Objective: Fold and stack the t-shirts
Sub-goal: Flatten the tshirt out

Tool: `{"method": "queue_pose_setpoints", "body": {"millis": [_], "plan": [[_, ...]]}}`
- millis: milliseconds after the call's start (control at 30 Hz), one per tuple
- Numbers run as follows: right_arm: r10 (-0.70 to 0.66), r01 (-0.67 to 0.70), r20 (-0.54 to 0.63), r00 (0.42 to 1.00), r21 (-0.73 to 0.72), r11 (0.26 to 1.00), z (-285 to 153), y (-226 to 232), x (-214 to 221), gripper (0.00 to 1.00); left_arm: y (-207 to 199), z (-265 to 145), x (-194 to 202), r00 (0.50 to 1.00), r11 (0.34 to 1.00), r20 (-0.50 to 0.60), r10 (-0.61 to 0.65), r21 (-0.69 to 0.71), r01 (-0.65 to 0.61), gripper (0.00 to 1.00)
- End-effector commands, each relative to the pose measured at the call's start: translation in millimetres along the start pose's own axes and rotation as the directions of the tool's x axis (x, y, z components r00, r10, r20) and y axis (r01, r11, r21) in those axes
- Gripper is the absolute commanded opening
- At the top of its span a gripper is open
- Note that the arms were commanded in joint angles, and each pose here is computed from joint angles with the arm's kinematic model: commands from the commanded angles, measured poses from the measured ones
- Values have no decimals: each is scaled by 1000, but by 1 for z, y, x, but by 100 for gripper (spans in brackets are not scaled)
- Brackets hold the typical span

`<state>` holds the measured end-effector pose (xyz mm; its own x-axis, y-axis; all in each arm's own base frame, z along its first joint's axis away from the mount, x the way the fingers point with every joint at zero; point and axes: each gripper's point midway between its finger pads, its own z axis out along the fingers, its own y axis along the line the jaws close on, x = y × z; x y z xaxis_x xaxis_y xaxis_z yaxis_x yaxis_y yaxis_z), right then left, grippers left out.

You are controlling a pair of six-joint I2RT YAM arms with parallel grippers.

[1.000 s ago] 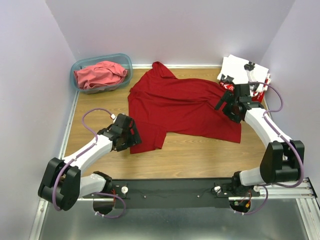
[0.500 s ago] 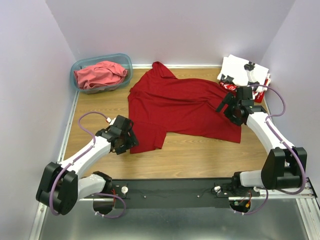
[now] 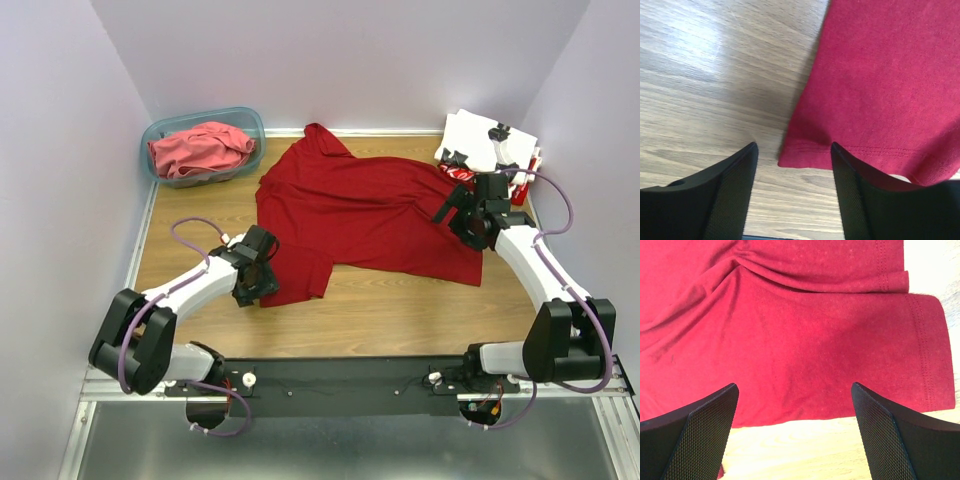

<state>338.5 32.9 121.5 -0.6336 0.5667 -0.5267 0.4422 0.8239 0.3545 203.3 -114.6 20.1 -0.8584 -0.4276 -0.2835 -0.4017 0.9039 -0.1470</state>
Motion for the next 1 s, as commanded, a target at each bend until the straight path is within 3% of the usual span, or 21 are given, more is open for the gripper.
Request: {"method": "queue_pose_setpoints", "body": {"millis": [0, 100, 300, 333, 433, 567, 800, 967], "plan": [[6, -6, 21, 1000, -23, 1000, -4, 1, -6, 100, 4, 8, 6, 1000, 998, -8, -4, -56, 3, 65], [13, -13, 22, 1000, -21, 1000, -3, -2, -6, 100, 5, 13, 14, 999, 998, -35, 9, -69, -12, 58], [34, -34, 19, 999, -20, 999, -1, -6, -5, 100, 2, 14, 19, 998, 997, -49, 26, -68, -30, 26], [34, -34, 17, 999, -19, 999, -1, -6, -4, 100, 2, 14, 20, 998, 997, -50, 26, -67, -30, 25], [36, -35, 17, 999, -19, 999, -1, -6, -4, 100, 1, 15, 21, 998, 997, -58, 39, -58, -43, 0], [84, -85, 8, 996, 20, 996, 4, -24, 0, 100, -6, 12, 12, 997, 997, -29, 72, -33, -73, 0], [188, -188, 17, 982, 203, 961, 11, -90, 17, 100, -40, -15, -37, 978, 987, 162, 133, 63, -145, 0], [242, -239, 25, 970, 285, 928, 9, -113, 27, 99, -54, -38, -63, 951, 980, 278, 135, 107, -170, 0]]}}
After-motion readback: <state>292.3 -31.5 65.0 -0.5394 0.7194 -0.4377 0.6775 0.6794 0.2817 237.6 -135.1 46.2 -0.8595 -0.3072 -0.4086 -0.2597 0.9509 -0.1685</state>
